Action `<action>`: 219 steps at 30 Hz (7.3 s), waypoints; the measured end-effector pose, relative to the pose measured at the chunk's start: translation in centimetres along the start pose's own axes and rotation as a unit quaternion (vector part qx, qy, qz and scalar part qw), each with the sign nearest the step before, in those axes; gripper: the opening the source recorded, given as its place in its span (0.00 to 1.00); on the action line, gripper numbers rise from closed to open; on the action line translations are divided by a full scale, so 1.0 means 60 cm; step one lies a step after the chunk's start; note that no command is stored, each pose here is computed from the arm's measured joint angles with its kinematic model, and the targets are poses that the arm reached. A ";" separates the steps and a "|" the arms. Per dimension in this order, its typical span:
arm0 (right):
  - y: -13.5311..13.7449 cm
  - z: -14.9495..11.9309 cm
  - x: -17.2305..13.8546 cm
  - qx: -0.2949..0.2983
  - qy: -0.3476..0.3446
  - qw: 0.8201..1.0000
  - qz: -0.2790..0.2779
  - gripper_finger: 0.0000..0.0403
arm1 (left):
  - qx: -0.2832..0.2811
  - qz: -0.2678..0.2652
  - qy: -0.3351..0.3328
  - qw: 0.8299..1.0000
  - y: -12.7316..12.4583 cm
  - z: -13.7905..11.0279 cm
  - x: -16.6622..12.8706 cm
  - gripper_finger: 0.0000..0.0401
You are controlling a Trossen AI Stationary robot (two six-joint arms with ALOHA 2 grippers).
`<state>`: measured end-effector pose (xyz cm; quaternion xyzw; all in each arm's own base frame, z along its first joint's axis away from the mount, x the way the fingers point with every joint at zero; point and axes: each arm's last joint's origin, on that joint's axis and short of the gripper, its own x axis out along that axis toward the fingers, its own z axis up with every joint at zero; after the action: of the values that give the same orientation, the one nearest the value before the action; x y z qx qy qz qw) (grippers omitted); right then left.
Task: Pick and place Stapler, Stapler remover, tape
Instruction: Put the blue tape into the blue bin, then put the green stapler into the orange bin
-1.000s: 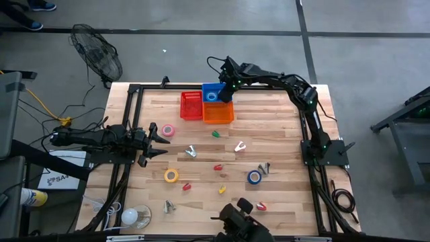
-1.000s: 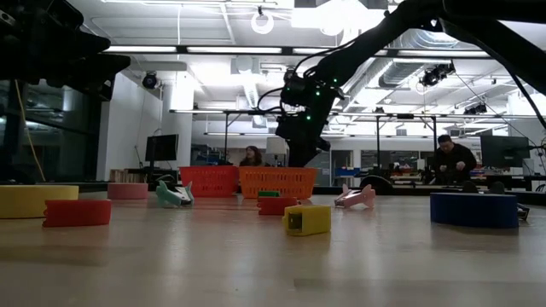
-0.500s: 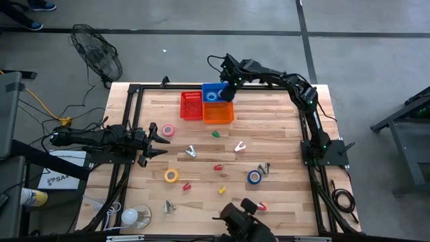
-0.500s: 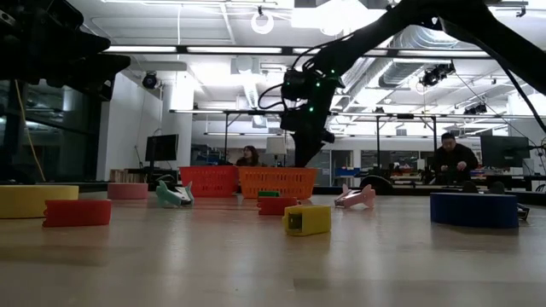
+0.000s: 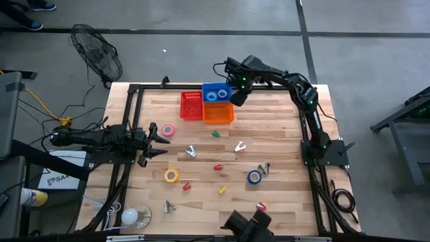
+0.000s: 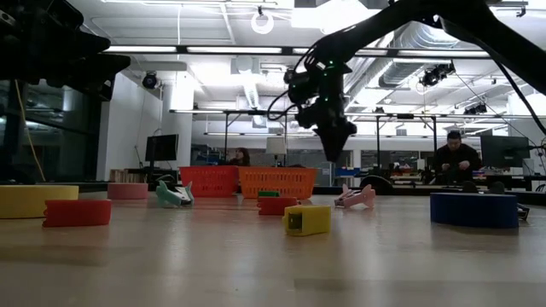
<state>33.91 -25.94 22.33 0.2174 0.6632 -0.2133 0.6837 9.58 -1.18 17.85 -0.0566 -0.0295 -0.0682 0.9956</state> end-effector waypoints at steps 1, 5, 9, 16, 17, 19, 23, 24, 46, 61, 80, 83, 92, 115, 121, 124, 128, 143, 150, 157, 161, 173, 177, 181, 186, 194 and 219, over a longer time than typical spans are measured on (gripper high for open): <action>0.004 -0.003 -0.003 0.001 0.006 1.000 -0.006 0.28 | 0.000 0.000 0.000 1.000 0.000 0.000 0.000 0.45; 0.033 -0.012 -0.010 -0.009 0.022 0.999 -0.047 0.28 | 0.000 0.000 0.000 1.000 0.000 0.000 0.000 0.45; 0.068 -0.023 -0.014 -0.021 0.043 0.996 -0.078 0.28 | 0.000 0.000 0.000 1.000 0.000 0.000 0.000 0.45; 0.127 -0.039 -0.016 -0.047 0.061 0.990 -0.118 0.28 | 0.000 0.000 0.000 1.000 0.000 0.000 0.000 0.45; 0.136 -0.041 -0.016 -0.050 0.061 0.990 -0.119 0.28 | 0.000 0.000 0.000 1.000 0.000 0.000 0.000 0.45; 0.154 -0.045 -0.016 -0.058 0.062 0.989 -0.120 0.28 | 0.000 0.000 0.000 1.000 0.000 0.000 0.000 0.45; 0.192 -0.065 -0.006 -0.073 0.070 0.987 -0.125 0.28 | 0.000 0.000 0.000 1.000 0.000 0.000 0.000 0.45; 0.201 -0.076 0.000 -0.079 0.073 0.986 -0.126 0.28 | 0.000 0.000 0.000 1.000 0.000 0.000 0.000 0.45; 0.278 -0.377 0.026 -0.154 -0.045 0.987 -0.004 0.28 | 0.000 0.000 0.000 1.000 0.000 0.000 0.000 0.45; 0.367 -0.442 0.042 -0.357 -0.117 0.924 0.071 0.28 | 0.000 0.000 0.000 1.000 0.000 0.000 0.000 0.45; 0.397 -0.433 0.096 -0.393 -0.094 0.913 0.060 0.43 | 0.000 0.000 0.000 1.000 0.000 0.000 0.000 0.45; 0.397 -0.433 0.097 -0.392 -0.092 0.913 0.063 0.46 | 0.000 0.000 0.000 1.000 0.000 0.000 0.000 0.45; 0.405 -0.428 0.122 -0.395 -0.079 0.914 0.056 0.41 | 0.000 0.000 0.000 1.000 0.000 0.000 0.000 0.45; 0.376 -0.360 0.086 -0.358 -0.090 0.928 0.048 0.07 | 0.000 0.000 0.000 1.000 0.000 0.000 0.000 0.45; 0.347 -0.288 0.034 -0.358 -0.155 0.921 -0.001 0.09 | 0.000 0.000 0.000 1.000 0.000 0.000 0.000 0.45; 0.316 -0.246 0.008 -0.355 -0.192 0.915 -0.029 0.08 | 0.000 0.000 0.000 1.000 0.000 0.000 0.000 0.45; 0.270 -0.189 -0.028 -0.335 -0.260 0.904 -0.048 0.08 | 0.000 0.000 0.000 1.000 0.000 0.000 0.000 0.45; 0.136 0.019 -0.063 -0.244 -0.365 0.896 -0.062 0.10 | 0.000 0.000 0.000 1.000 0.000 0.000 0.000 0.45; 0.097 0.103 -0.039 -0.222 -0.343 0.911 -0.063 0.10 | 0.000 0.000 0.000 1.000 0.000 0.000 0.000 0.45; 0.063 0.146 -0.004 -0.189 -0.316 0.928 -0.060 0.11 | 0.000 0.000 0.000 1.000 0.000 0.000 0.000 0.45; 0.053 0.154 0.021 -0.176 -0.298 0.937 -0.048 0.10 | 0.000 0.000 0.000 1.000 0.000 0.000 0.000 0.45; 0.052 0.152 0.032 -0.159 -0.284 0.945 -0.027 0.12 | 0.000 0.000 0.000 1.000 0.000 0.000 0.000 0.45; 0.052 0.150 0.038 -0.159 -0.273 0.948 -0.026 0.11 | 0.000 0.000 0.000 1.000 0.000 0.000 0.000 0.45; 0.052 0.150 0.037 -0.148 -0.274 0.950 -0.022 0.12 | 0.000 0.000 0.000 1.000 0.000 0.000 0.000 0.45; 0.052 0.149 0.041 -0.150 -0.269 0.951 -0.014 0.13 | 0.000 0.000 0.000 1.000 0.000 0.000 0.000 0.45; 0.053 0.149 0.042 -0.152 -0.266 0.952 -0.009 0.13 | 0.000 0.000 0.000 1.000 0.000 0.000 0.000 0.45; 0.060 0.145 0.030 -0.142 -0.269 0.953 -0.003 0.37 | 0.000 0.000 0.000 1.000 0.000 0.000 0.000 0.45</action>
<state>43.11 -28.06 20.80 0.0508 0.4792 -0.1696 0.8597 9.57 -1.18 17.86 -0.0566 -0.0297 -0.0682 0.9956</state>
